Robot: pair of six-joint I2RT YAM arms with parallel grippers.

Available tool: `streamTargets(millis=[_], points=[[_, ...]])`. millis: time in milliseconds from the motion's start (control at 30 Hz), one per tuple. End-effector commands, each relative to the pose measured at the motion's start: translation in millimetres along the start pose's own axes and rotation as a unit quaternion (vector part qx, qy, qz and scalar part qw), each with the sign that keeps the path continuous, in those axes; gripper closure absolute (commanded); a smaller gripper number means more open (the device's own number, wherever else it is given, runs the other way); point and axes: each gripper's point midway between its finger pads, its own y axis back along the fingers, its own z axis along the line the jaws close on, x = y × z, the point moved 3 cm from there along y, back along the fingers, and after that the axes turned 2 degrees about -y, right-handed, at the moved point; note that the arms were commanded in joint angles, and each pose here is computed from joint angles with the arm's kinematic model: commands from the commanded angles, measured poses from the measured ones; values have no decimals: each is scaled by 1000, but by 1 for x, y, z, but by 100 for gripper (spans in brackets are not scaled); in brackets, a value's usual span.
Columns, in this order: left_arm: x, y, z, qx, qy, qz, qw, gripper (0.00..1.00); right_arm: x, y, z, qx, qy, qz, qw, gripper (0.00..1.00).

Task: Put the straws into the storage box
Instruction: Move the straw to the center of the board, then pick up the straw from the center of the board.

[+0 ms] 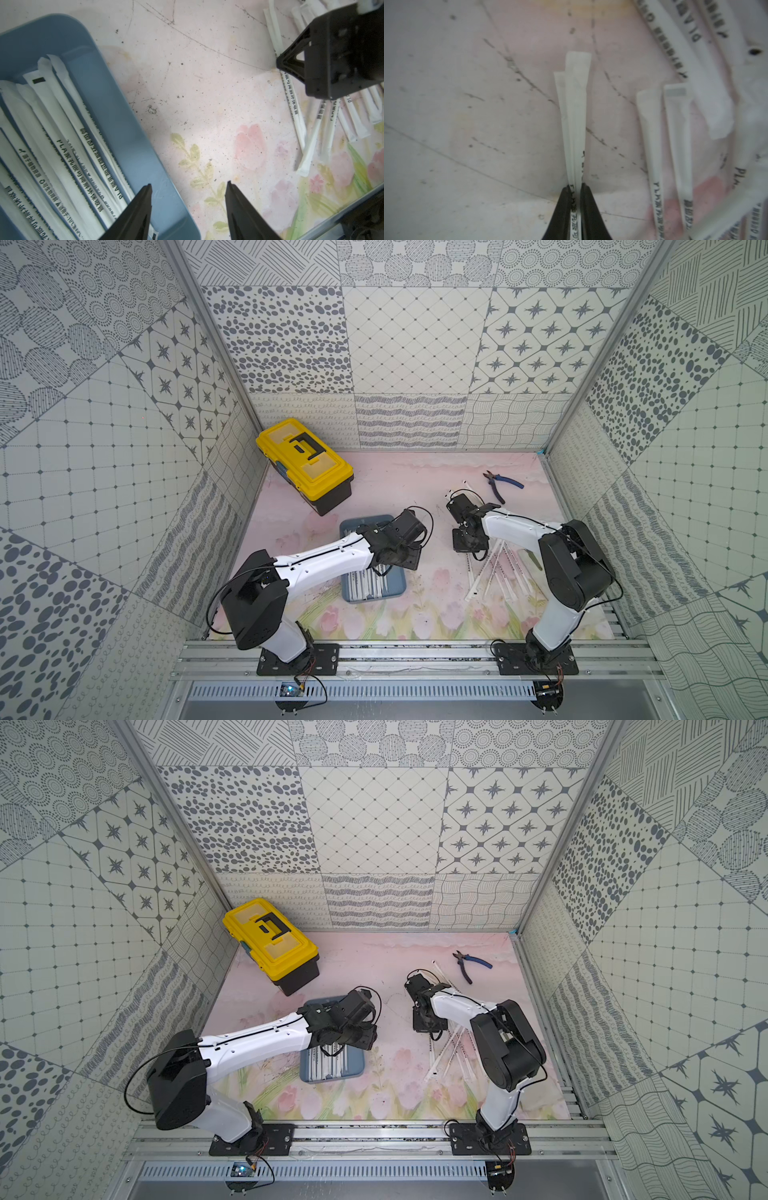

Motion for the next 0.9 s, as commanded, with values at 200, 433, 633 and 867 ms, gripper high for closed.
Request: streamTargets(millis=[200,433,633,867], points=[[9,19,58,-29,52,-14,998,39,-27,48,59,-104,-18,-49,993,62],[16,19,70,-25,77,-13,997,39,-4,40,56,-96,-6,-26,995,64],[18,20,73,-21,86,-11,996,39,-8,15,70,-92,-30,-26,995,66],[22,23,80,-25,94,-14,995,39,0,-10,68,-67,-28,-10,997,76]])
